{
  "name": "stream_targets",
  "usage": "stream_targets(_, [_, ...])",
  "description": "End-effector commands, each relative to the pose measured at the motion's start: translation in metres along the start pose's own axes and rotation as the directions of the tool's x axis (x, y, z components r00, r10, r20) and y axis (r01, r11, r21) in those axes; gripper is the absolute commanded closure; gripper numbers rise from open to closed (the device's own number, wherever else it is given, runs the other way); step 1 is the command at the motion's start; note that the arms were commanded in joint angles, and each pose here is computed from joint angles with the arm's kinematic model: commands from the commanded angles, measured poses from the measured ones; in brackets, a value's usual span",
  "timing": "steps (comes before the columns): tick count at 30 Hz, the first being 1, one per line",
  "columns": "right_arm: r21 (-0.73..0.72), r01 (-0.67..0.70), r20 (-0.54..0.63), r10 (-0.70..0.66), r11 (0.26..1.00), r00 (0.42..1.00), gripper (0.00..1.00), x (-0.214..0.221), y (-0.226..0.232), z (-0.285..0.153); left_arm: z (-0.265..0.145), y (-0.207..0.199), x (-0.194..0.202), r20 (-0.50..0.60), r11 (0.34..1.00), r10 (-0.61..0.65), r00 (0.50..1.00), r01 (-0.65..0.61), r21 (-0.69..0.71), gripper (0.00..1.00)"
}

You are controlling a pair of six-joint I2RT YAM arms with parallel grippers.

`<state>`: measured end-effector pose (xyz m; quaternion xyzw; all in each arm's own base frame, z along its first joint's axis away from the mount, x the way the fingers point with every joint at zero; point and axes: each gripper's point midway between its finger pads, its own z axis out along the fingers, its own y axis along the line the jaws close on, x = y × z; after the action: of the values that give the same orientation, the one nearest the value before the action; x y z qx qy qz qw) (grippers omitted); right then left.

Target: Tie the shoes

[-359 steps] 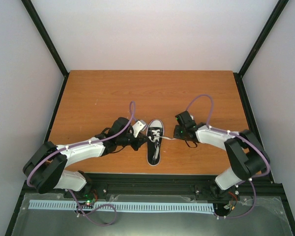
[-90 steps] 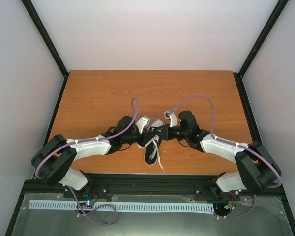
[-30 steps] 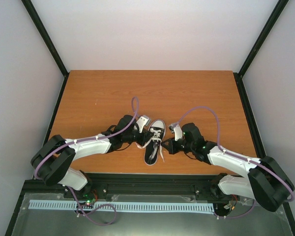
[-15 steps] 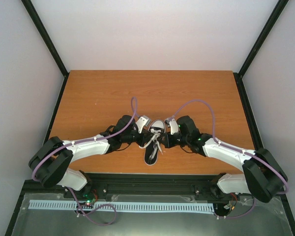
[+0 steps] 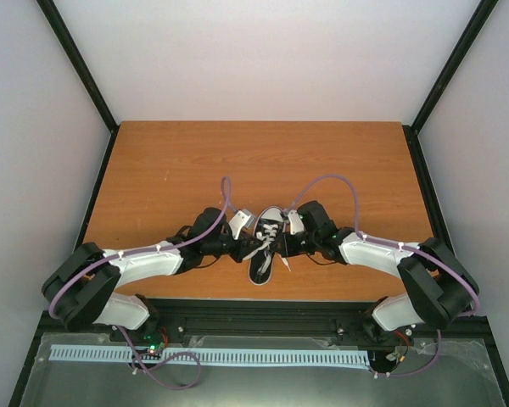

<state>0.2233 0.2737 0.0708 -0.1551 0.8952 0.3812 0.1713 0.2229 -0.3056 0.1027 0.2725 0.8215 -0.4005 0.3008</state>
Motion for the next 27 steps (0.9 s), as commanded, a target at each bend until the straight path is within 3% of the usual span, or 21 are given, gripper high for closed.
stream_targets(1, [0.016,-0.019,-0.019,0.02,1.0,1.0,0.97,0.001,0.0,0.003,-0.011,-0.01,-0.011,0.07,0.999,0.026,0.997,-0.028,0.026,0.99])
stream_targets(8, [0.004,-0.029,-0.075,0.029,1.0,0.997,0.97,0.023,0.0,-0.003,-0.011,-0.005,-0.008,0.066,1.0,0.012,0.998,-0.012,0.001,0.99])
stream_targets(17, [-0.115,0.105,-0.115,-0.118,0.988,0.986,0.97,0.031,0.054,-0.006,0.001,-0.007,-0.014,0.063,1.0,-0.006,0.998,0.005,0.024,0.99])
stream_targets(27, [-0.015,0.04,-0.18,-0.042,0.999,0.983,0.97,0.035,0.037,0.029,0.0,-0.012,-0.025,0.088,0.999,-0.021,0.996,0.017,0.036,0.99])
